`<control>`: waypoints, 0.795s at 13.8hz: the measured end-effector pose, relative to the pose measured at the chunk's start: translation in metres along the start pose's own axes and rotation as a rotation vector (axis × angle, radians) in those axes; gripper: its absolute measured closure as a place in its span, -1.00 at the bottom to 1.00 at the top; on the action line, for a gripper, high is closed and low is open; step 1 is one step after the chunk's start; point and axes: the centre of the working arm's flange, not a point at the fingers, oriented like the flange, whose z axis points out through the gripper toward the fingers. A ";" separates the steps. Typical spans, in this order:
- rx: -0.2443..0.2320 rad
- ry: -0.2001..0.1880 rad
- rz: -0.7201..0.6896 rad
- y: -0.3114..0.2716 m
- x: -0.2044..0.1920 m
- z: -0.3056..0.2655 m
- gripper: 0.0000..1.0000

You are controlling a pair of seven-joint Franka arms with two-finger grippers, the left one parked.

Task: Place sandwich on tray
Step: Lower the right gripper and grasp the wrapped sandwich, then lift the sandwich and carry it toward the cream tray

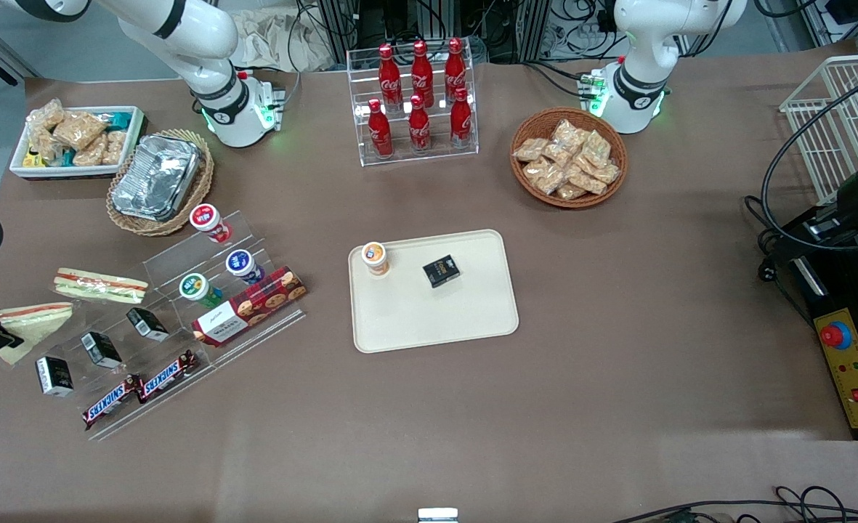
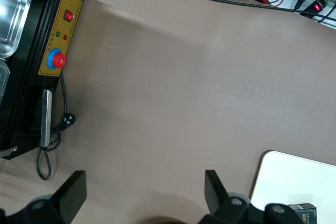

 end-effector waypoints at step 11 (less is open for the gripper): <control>-0.065 0.171 -0.464 -0.055 -0.004 -0.084 0.59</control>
